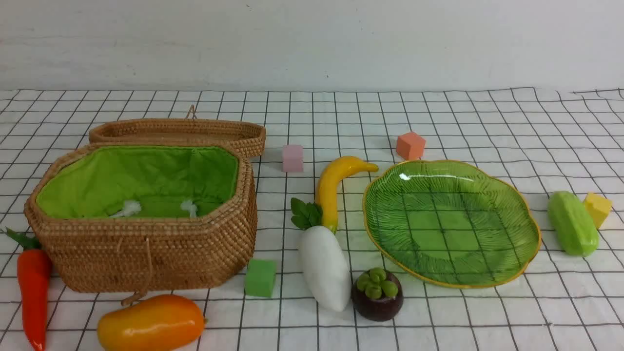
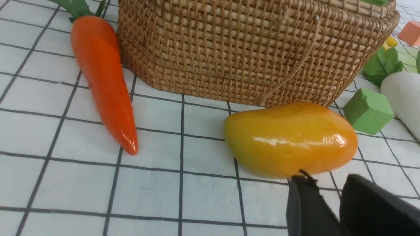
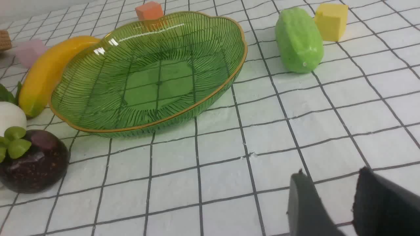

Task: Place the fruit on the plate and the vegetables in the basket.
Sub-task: Use the left arm to grab a carrot and put it into the left basket

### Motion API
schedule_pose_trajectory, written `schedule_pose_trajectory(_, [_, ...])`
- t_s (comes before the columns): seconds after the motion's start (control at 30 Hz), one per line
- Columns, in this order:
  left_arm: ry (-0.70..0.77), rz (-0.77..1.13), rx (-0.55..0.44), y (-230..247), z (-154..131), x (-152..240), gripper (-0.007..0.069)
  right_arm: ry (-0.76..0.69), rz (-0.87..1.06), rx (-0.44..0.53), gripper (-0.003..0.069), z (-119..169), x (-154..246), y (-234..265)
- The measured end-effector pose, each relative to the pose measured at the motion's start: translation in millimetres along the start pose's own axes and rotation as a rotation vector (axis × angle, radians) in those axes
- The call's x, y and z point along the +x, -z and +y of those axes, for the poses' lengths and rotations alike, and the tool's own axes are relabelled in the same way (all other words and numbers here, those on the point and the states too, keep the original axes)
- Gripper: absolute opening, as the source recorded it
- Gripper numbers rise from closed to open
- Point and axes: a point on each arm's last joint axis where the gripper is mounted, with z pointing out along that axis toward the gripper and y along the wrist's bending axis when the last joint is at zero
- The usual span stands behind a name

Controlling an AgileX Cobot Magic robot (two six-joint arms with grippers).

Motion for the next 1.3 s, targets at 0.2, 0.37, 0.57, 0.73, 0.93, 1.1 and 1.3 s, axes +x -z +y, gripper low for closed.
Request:
schedule_pose_trajectory(0.2, [0.0,0.0,0.0,0,0,0,0.0166,0.0,0.0,0.0,0.0246,0,0,0])
schedule_pose_trajectory(0.37, [0.0,0.0,0.0,0,0,0,0.0169,0.0,0.0,0.0,0.0246,0,0,0])
schedule_pose_trajectory(0.57, [0.0,0.0,0.0,0,0,0,0.0176,0.0,0.0,0.0,0.0246,0,0,0])
schedule_pose_trajectory(0.73, [-0.035,-0.096,0.012,0,-1,-9,0.0179,0.0,0.0,0.0,0.0246,0,0,0])
schedule_pose_trajectory(0.93, [0.404,-0.243,0.138,3,-8,-24,0.0184,0.0,0.0,0.0,0.0246,0,0,0])
schedule_pose_trajectory(1.1, [0.66,-0.298,0.203,6,-8,-30,0.0186,-0.001,0.0,0.0,0.0246,0,0,0])
schedule_pose_trajectory(1.3, [0.654,-0.201,0.197,9,-15,-35,0.0124,-0.001,0.0,0.0,0.0246,0,0,0])
